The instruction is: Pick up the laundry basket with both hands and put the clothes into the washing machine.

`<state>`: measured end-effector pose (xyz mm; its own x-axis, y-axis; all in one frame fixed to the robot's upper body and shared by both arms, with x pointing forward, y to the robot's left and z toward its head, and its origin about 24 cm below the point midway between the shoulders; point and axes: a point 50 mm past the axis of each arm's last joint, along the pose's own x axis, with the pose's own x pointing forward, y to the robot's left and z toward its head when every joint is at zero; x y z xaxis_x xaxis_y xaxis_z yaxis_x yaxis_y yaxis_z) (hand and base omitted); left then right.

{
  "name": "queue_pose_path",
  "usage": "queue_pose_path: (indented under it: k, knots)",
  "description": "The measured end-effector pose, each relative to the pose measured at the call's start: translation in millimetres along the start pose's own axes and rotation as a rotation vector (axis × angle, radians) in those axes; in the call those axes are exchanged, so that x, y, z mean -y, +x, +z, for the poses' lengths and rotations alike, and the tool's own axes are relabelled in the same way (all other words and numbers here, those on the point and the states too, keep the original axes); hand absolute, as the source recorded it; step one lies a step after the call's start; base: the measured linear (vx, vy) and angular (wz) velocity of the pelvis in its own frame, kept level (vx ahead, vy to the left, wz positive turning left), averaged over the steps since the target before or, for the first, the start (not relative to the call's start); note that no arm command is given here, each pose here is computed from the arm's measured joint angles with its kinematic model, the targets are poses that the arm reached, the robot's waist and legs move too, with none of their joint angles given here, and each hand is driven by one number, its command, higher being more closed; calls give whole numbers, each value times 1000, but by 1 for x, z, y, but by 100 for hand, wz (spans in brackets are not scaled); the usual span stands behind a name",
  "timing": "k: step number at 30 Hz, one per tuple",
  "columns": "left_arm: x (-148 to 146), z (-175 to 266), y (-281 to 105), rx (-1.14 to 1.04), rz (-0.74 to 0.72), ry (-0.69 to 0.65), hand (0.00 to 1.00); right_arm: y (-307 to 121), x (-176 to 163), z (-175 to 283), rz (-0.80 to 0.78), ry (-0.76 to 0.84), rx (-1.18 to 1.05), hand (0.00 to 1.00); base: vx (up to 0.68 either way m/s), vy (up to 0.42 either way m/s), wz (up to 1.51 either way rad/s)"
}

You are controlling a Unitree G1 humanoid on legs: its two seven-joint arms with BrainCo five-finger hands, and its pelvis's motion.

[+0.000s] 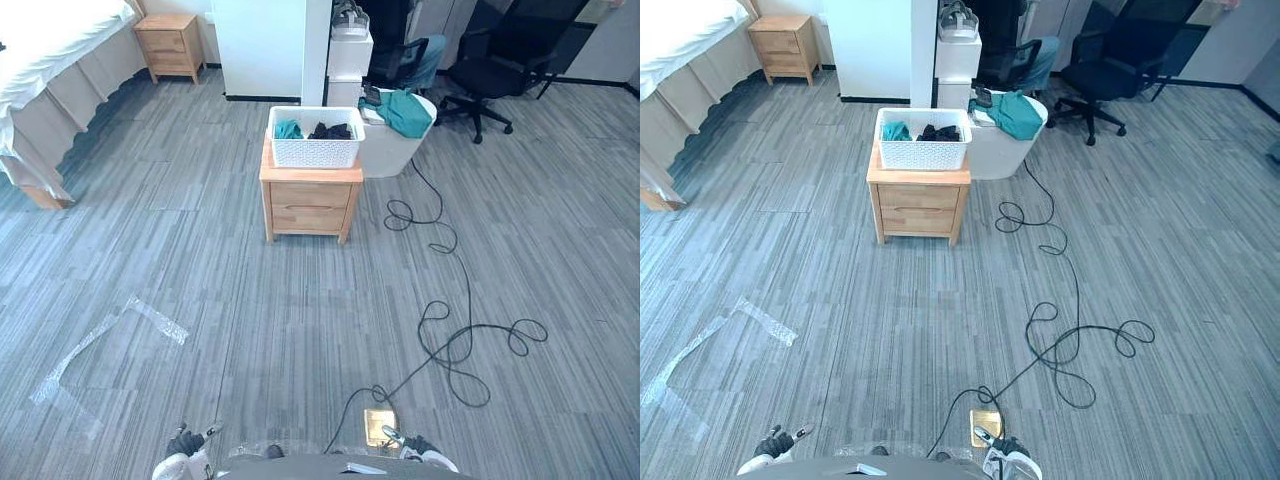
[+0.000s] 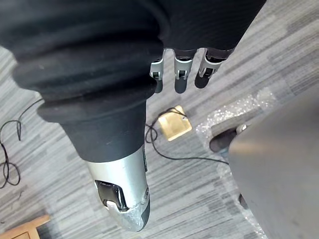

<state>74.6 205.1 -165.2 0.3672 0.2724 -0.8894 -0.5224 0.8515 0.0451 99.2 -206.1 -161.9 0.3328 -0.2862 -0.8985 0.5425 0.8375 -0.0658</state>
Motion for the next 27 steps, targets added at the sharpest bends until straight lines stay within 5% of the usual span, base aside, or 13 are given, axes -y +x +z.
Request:
queue_pose_path:
  k: [14,27]
  knots:
    - [-1,17,4,26,15,-4,0,-2,-6,29,-1,122,124,0,134,-20,17]
    - [22,5,-1,7,-25,-172,0,-2,8,31,-53,226,135,0,512,-319,-4]
